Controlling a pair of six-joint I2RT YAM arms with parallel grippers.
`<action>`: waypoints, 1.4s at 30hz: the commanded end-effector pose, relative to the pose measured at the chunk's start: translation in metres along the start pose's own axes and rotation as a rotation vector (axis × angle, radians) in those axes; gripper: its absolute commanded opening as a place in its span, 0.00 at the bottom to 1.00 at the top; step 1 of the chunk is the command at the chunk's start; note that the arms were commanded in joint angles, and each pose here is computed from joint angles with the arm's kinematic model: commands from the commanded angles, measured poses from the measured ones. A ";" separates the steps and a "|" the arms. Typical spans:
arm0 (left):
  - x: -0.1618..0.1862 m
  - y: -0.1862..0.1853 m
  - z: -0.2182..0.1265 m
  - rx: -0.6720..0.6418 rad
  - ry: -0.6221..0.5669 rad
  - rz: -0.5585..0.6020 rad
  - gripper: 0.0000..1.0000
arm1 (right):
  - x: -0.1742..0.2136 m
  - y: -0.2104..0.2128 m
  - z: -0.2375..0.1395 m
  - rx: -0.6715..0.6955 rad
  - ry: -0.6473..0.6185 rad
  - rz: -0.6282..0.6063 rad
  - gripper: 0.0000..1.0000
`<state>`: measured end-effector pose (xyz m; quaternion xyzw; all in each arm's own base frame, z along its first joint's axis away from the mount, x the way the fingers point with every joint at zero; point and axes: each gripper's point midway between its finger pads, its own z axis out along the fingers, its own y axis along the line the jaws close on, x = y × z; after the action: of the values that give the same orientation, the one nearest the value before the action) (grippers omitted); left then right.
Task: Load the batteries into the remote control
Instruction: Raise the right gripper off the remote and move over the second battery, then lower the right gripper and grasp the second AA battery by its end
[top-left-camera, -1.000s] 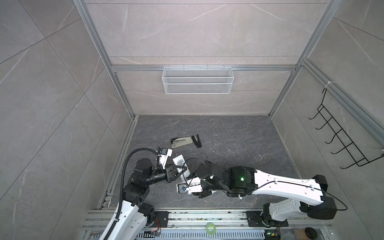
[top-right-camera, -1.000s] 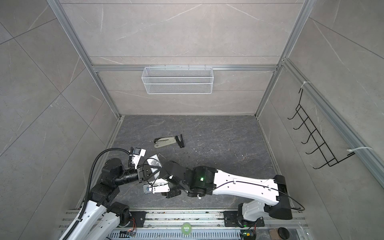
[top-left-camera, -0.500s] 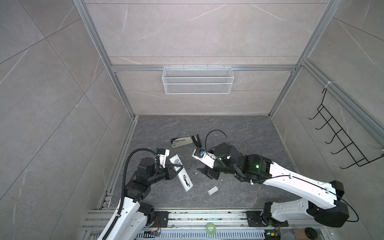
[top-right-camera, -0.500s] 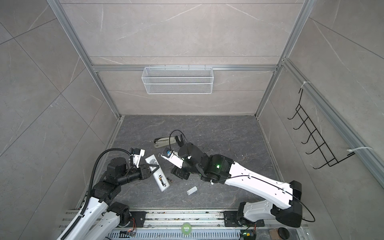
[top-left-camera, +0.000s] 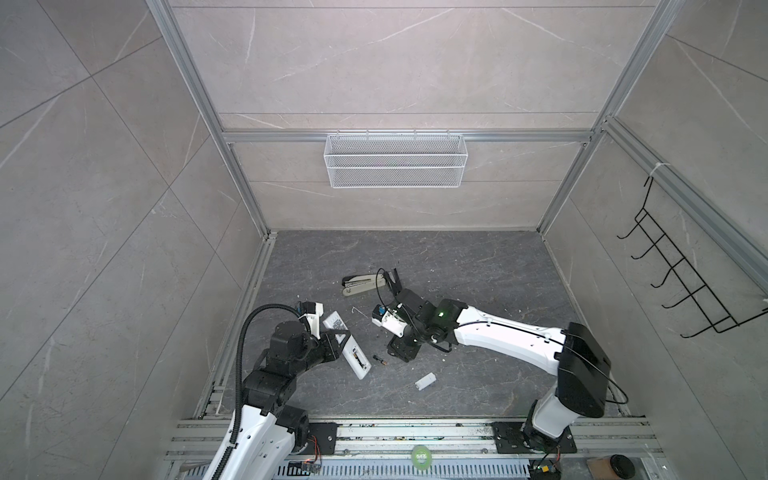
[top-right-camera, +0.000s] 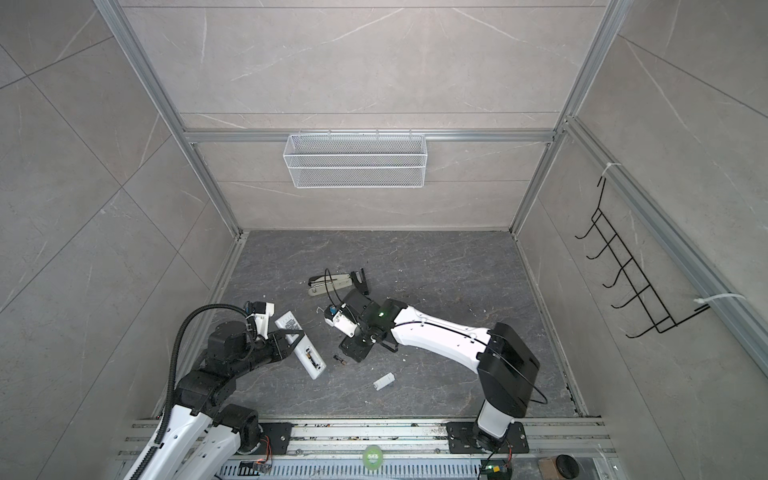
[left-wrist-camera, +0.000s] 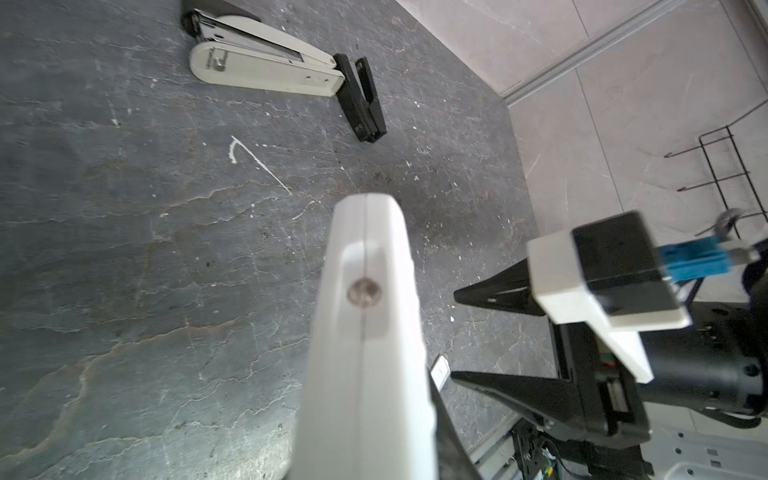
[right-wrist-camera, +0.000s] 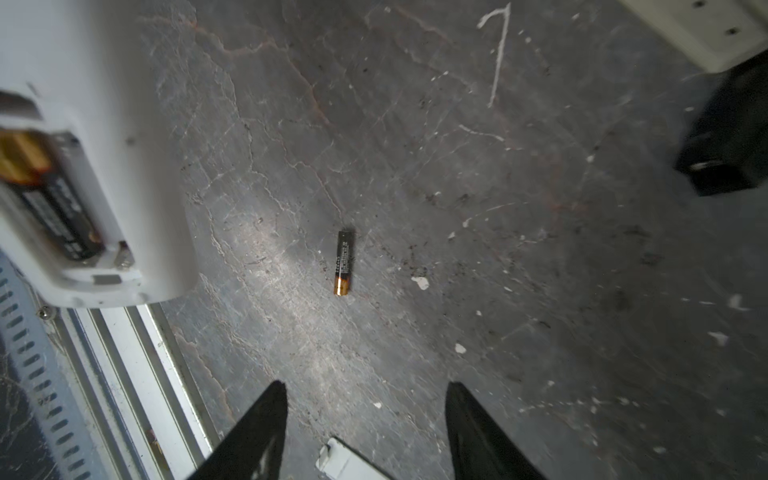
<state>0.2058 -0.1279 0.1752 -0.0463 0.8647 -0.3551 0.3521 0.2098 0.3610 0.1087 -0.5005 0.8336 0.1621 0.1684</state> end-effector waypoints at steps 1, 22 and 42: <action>-0.016 0.005 -0.008 -0.039 -0.098 0.010 0.00 | -0.018 0.011 0.015 -0.092 -0.030 -0.015 0.61; -0.030 0.013 -0.024 -0.102 -0.206 -0.006 0.00 | -0.002 0.016 0.096 -0.131 0.125 -0.093 0.50; -0.039 -0.016 -0.040 0.027 -0.275 0.057 0.00 | 0.037 0.006 0.091 0.050 0.320 -0.289 0.00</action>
<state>0.2059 -0.0995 0.1928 -0.0882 0.8344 -0.3224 0.4382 0.2027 0.4089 0.0187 -0.6124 0.7791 0.0887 0.1007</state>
